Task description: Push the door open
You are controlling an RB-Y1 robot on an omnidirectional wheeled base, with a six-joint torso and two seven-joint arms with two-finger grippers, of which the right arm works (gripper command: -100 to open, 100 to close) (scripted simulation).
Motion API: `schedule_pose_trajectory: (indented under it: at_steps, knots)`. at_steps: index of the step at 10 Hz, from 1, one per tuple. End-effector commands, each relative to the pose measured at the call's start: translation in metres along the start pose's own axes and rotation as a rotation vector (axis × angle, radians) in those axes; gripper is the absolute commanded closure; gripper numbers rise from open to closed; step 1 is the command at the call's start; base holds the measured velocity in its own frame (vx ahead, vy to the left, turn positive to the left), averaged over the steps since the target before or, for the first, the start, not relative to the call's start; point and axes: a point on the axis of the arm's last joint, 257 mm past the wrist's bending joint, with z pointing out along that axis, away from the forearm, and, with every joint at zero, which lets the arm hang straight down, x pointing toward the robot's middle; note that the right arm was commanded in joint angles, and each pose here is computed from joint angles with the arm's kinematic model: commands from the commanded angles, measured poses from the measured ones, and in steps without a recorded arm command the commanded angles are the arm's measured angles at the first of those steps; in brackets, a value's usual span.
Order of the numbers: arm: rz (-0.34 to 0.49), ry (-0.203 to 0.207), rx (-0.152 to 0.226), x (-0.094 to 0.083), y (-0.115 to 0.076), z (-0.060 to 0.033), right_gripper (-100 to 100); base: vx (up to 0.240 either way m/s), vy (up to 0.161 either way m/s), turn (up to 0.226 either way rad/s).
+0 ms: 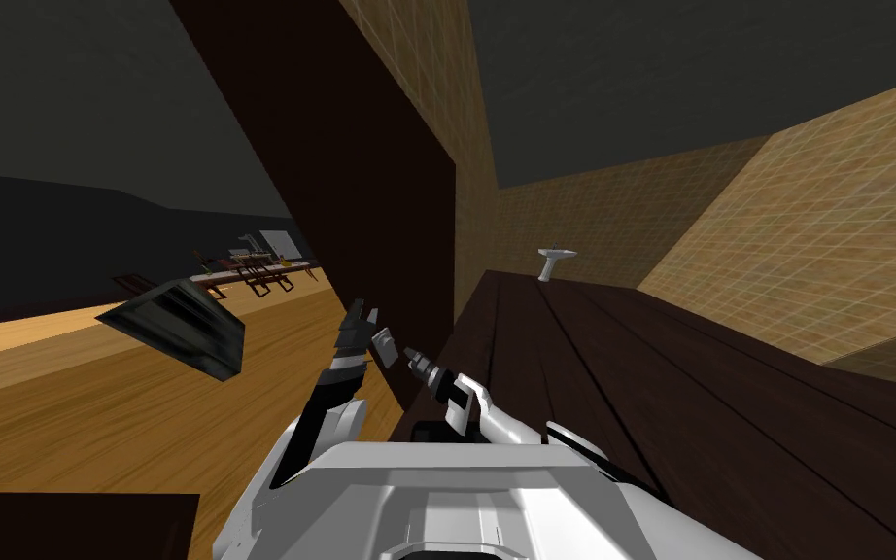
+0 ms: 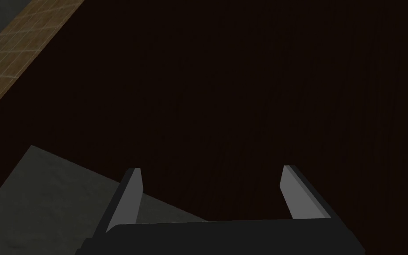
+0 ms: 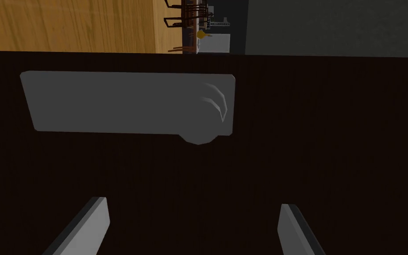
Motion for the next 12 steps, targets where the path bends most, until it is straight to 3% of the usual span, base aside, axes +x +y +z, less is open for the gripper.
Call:
schedule_pose_trajectory:
  at_steps: [1,9,10,12]
  knots:
    - [0.001,-0.006,0.001,-0.0015,-0.0007,0.0011,-100,0.037,0.113,0.048]
    - [0.006,-0.029,0.006,-0.0067,-0.0030,0.0063,-100,0.091,0.149,0.031]
    - [0.006,-0.029,0.006,-0.0067,-0.0030,0.0063,100,-0.005,-0.007,-0.002]
    - [0.006,-0.029,0.006,-0.0067,-0.0030,0.0063,100,-0.015,-0.025,0.002]
